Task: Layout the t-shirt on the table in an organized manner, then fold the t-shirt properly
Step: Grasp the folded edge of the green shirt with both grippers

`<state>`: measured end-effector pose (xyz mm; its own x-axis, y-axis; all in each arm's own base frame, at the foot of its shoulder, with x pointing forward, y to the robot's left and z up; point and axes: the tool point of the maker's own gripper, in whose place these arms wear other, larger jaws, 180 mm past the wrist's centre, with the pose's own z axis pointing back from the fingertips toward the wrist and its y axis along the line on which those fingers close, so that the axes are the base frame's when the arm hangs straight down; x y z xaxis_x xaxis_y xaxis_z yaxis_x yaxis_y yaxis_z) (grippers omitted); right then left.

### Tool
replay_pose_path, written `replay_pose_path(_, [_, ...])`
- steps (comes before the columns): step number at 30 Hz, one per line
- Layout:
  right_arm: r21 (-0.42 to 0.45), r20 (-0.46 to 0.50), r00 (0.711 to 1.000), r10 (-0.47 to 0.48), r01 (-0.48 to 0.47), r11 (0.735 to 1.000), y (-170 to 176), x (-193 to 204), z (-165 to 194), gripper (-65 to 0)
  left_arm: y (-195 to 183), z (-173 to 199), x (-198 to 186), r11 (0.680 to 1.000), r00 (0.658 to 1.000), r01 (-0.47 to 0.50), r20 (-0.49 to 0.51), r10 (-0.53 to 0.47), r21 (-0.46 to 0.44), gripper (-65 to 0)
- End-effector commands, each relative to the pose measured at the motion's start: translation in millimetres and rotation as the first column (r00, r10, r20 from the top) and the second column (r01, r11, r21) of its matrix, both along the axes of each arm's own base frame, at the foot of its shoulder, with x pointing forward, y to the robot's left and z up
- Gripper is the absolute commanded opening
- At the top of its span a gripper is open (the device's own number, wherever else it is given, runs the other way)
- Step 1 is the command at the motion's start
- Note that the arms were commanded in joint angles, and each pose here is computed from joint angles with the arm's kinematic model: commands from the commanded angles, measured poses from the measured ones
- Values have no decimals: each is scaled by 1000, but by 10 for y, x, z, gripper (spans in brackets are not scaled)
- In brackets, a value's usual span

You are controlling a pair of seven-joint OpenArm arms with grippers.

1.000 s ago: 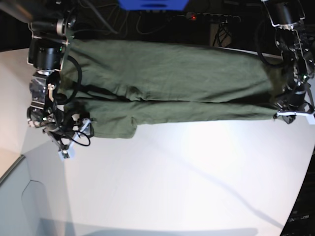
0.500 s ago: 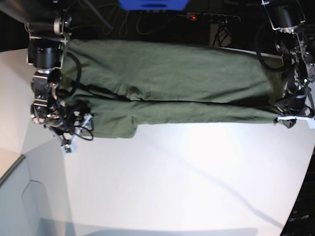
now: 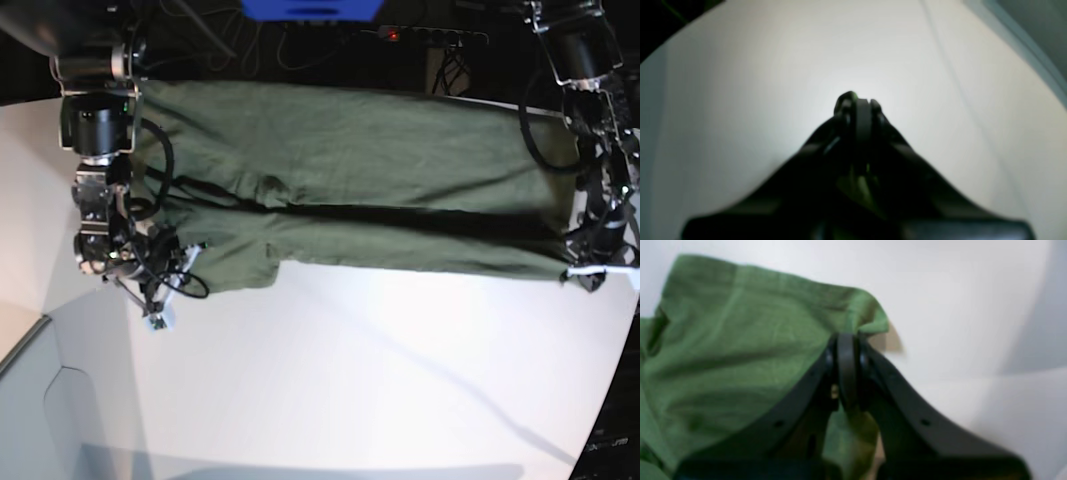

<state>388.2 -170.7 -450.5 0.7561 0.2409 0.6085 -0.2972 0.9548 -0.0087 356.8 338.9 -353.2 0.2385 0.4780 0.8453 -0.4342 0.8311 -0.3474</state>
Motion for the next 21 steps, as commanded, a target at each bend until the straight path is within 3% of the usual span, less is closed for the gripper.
replay_pose_path(1, [-10, 92, 996, -11, 12, 1000, -116, 269, 305, -650, 35, 219, 123, 999, 998, 8, 57, -9, 33, -650])
replay_pose_path(11, [-30, 226, 974, -8, 15, 999, -190, 639, 839, -650, -122, 494, 442, 996, 991, 66, 111, -72, 61, -650])
replay_pose_path(15, [-44, 281, 960, 12, 0, 999, -126, 572, 983, -650, -121, 494, 446, 996, 991, 65, 112, -72, 61, -650])
replay_pose_path(21, [-54, 397, 916, 57, -38, 998, 66, 282, 1221, -650, -87, 340, 410, 997, 995, 59, 77, -62, 43, -650])
